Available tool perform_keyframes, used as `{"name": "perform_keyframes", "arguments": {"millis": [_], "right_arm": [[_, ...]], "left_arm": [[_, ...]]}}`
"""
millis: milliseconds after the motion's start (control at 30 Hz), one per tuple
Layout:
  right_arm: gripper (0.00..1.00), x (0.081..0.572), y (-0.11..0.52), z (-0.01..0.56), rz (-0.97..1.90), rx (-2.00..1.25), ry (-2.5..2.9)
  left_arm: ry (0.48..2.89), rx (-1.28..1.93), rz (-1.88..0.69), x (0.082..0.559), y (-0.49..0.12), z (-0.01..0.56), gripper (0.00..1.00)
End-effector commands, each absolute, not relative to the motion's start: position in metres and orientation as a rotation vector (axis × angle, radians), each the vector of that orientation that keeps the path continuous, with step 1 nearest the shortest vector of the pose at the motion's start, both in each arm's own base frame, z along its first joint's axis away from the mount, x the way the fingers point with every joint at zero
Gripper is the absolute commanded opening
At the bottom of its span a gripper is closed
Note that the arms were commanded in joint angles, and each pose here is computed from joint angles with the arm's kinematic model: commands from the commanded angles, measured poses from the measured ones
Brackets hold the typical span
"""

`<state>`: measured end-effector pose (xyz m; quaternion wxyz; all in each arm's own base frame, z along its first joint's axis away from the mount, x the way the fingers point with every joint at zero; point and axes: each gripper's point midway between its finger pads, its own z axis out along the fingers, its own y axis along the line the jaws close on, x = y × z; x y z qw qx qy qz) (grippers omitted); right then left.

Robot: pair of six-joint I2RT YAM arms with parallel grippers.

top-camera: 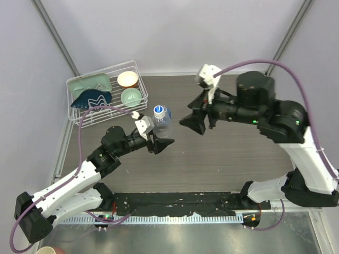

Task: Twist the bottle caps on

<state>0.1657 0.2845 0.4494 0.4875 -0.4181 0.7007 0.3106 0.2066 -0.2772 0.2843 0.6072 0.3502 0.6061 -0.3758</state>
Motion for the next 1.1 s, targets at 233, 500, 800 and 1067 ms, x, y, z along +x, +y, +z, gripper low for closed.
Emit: {"name": "perform_keyframes", "arguments": {"millis": [233,500,800,1067], "right_arm": [[0.67,0.113,0.304,0.492,1.044,-1.351,1.337],[0.66,0.106,0.309,0.499,1.09,-1.406,1.243],[0.64,0.105,0.325,0.488,1.17,-1.459,1.224],[0.62,0.107,0.333,0.485,1.2,-1.466,1.211]], "left_arm": [[1.197,1.162,-1.276,0.119,-0.296,0.31,0.0],[1.121,1.305,-1.415,0.087,-0.293,0.31,0.0],[1.118,1.311,-1.413,0.089,-0.294,0.313,0.0],[1.128,1.315,-1.409,0.089,-0.294,0.31,0.0]]}}
